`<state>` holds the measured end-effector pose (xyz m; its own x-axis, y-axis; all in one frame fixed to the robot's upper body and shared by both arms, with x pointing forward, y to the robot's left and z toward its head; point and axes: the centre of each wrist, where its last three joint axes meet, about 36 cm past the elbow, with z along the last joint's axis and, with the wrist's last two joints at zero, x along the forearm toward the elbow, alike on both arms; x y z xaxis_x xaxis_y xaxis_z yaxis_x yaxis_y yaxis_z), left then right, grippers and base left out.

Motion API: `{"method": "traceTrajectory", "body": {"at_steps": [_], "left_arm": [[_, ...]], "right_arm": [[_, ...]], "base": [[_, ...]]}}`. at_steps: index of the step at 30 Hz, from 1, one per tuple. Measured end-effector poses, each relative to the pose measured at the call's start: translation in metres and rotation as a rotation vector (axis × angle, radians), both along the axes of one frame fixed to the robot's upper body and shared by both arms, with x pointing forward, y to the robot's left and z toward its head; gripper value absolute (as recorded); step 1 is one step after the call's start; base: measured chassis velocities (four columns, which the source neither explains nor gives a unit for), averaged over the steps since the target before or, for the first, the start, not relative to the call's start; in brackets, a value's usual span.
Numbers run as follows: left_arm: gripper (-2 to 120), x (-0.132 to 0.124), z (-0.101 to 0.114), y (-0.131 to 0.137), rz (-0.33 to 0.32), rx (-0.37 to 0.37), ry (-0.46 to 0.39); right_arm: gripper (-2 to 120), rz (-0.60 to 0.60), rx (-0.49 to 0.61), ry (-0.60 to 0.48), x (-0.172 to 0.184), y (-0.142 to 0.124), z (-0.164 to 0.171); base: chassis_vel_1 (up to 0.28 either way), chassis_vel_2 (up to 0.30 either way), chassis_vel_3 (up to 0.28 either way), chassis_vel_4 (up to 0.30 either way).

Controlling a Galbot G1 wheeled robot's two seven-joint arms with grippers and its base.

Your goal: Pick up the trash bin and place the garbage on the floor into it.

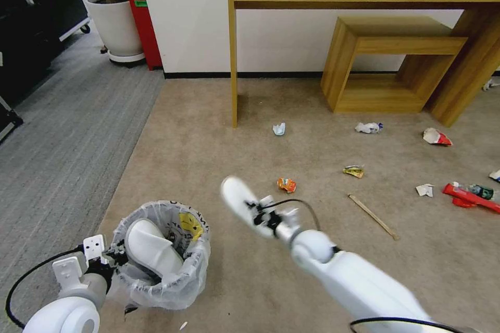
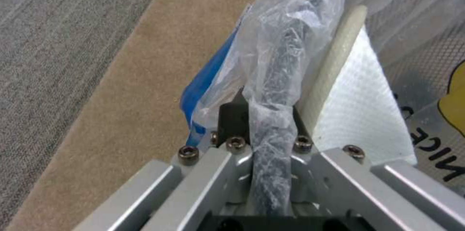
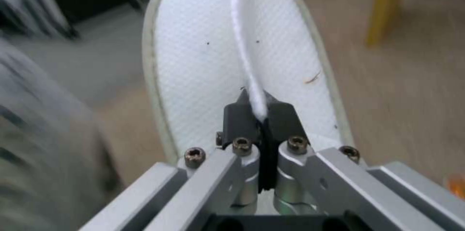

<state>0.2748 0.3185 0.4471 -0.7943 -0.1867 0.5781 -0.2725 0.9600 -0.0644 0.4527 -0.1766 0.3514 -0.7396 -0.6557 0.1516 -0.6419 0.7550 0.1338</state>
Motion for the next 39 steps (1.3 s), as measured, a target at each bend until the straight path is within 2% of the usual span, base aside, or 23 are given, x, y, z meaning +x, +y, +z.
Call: {"method": "traceTrajectory", "body": {"at_steps": [5, 6, 9, 10, 13, 18, 22, 27, 30, 31, 33, 39], "left_arm": [[1, -0.002, 0.002, -0.004, -0.007, -0.002, -0.001], [1, -0.002, 0.002, -0.004, -0.007, -0.002, -0.001], [1, -0.005, 0.007, -0.009, -0.017, -0.009, -0.007], [1, -0.005, 0.007, -0.009, -0.017, -0.009, -0.007], [1, -0.008, 0.011, -0.013, -0.024, -0.013, -0.010], [1, -0.012, 0.016, -0.017, -0.031, -0.020, -0.015], [1, -0.017, 0.022, -0.023, -0.038, -0.033, -0.023], [1, -0.019, 0.025, -0.025, -0.037, -0.038, -0.027], [1, -0.019, 0.026, -0.025, -0.036, -0.041, -0.031], [1, -0.019, 0.026, -0.025, -0.036, -0.041, -0.031], [1, -0.019, 0.028, -0.025, -0.033, -0.042, -0.035], [1, -0.019, 0.030, -0.023, -0.026, -0.045, -0.043]], "right_arm": [[0, 0.098, 0.182, -0.123, -0.008, -0.006, 0.045], [0, 0.098, 0.182, -0.123, -0.008, -0.006, 0.045], [0, 0.177, 0.303, -0.195, -0.014, -0.001, 0.067], [0, 0.177, 0.303, -0.195, -0.014, -0.001, 0.067], [0, 0.254, 0.392, -0.239, -0.017, 0.008, 0.078], [0, 0.335, 0.457, -0.271, -0.016, 0.022, 0.082], [0, 0.427, 0.521, -0.275, -0.016, 0.048, 0.083], [0, 0.489, 0.550, -0.266, -0.012, 0.067, 0.081], [0, 0.543, 0.583, -0.243, -0.010, 0.093, 0.073], [0, 0.543, 0.583, -0.243, -0.010, 0.093, 0.073], [0, 0.581, 0.604, -0.219, -0.011, 0.116, 0.064], [0, 0.630, 0.610, -0.164, -0.019, 0.146, 0.043]], "base": [[0.000, 0.000, 0.000, 0.000], [0.000, 0.000, 0.000, 0.000], [0.000, 0.000, 0.000, 0.000], [0.000, 0.000, 0.000, 0.000], [0.000, 0.000, 0.000, 0.000], [0.000, 0.000, 0.000, 0.000], [0.000, 0.000, 0.000, 0.000], [0.000, 0.000, 0.000, 0.000], [0.000, 0.000, 0.000, 0.000], [0.000, 0.000, 0.000, 0.000], [0.000, 0.000, 0.000, 0.000], [0.000, 0.000, 0.000, 0.000]]}}
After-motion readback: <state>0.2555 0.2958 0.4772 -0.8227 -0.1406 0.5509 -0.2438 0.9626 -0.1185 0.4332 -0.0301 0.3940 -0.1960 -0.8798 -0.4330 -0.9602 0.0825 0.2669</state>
